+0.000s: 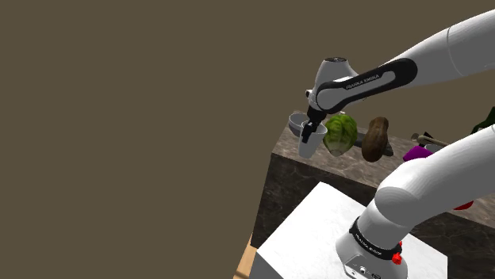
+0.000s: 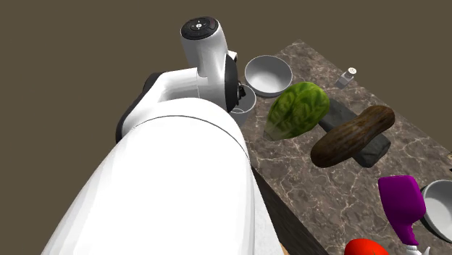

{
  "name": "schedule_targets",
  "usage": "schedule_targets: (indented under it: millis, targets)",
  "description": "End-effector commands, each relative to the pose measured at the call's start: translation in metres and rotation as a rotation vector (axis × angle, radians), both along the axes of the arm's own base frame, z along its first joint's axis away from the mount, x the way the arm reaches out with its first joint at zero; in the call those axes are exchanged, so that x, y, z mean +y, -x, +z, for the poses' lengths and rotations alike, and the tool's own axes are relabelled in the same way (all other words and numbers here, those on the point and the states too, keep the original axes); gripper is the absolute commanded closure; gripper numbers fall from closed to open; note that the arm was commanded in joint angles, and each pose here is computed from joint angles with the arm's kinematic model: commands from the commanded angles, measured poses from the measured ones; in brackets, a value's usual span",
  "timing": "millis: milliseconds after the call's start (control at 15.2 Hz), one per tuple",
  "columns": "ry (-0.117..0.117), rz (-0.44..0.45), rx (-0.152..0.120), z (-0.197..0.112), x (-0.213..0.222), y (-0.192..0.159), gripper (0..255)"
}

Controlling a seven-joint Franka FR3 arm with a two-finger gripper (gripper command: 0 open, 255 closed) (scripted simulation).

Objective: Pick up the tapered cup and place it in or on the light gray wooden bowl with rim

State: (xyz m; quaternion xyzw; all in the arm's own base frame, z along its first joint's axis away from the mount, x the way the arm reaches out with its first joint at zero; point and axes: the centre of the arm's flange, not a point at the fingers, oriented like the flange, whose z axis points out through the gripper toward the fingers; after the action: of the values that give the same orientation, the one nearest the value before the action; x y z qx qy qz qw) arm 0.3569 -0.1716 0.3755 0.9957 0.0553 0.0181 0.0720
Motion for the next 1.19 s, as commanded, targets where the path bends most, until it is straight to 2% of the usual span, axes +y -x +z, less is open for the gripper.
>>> schedule_targets:
  millis: [0,66,660,1122]
  targets:
    - [0.0,0.0,0.0,0.0,0.0,0.0,0]
    - [0.0,0.0,0.0,0.0,0.0,0.0,255]
    - [0.0,0.0,0.0,0.0,0.0,0.0,255]
    - [0.0,0.0,0.0,0.037,0.0,0.0,255]
